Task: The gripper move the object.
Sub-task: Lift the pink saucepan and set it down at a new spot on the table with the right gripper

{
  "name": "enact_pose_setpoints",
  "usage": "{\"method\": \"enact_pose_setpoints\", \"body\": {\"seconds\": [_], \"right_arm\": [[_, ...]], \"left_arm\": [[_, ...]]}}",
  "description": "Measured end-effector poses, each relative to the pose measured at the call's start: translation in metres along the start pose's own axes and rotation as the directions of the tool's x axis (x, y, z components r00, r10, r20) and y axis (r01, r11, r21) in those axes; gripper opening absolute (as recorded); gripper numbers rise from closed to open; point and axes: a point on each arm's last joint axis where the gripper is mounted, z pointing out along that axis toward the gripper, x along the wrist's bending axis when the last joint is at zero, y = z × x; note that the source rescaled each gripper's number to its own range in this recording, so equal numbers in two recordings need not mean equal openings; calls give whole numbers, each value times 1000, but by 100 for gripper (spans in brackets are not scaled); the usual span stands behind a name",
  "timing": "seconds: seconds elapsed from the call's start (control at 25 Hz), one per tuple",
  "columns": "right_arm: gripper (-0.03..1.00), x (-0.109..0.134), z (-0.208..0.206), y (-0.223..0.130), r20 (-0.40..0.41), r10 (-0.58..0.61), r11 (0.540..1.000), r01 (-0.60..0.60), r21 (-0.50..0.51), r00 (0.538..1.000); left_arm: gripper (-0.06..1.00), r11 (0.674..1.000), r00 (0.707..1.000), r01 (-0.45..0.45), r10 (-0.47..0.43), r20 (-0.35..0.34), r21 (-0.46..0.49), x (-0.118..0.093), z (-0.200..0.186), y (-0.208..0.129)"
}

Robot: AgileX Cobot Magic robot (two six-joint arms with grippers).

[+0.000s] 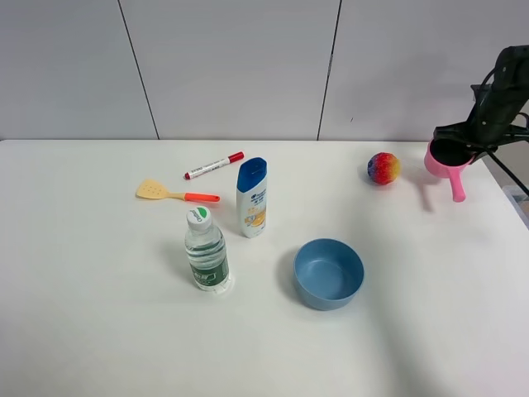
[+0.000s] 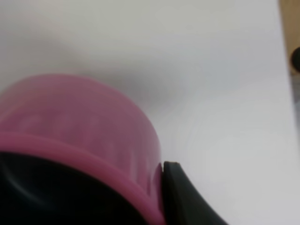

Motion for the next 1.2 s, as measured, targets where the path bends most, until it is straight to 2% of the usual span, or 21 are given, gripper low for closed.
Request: {"method": "enact_pose_setpoints", "body": {"seconds": [0.2, 0.68, 0.84, 0.96, 1.2], "right_arm": [[0, 4, 20, -5, -25, 6, 999, -5, 43, 1000], [0, 5, 22, -6, -28, -7, 999, 8, 47, 1000], [5, 4, 22, -6, -24, -10, 999, 11, 47, 1000], [19, 3, 22, -6, -11, -20, 999, 20, 46, 1000], [65, 1, 22, -6, 9, -35, 998, 35, 55, 999]], "left_arm": [[100, 1000, 1000, 0, 0, 0, 0, 0, 0, 0], [100, 1000, 1000, 0, 0, 0, 0, 0, 0, 0], [100, 1000, 1000, 0, 0, 0, 0, 0, 0, 0], [100, 1000, 1000, 0, 0, 0, 0, 0, 0, 0], [100, 1000, 1000, 0, 0, 0, 0, 0, 0, 0]]}}
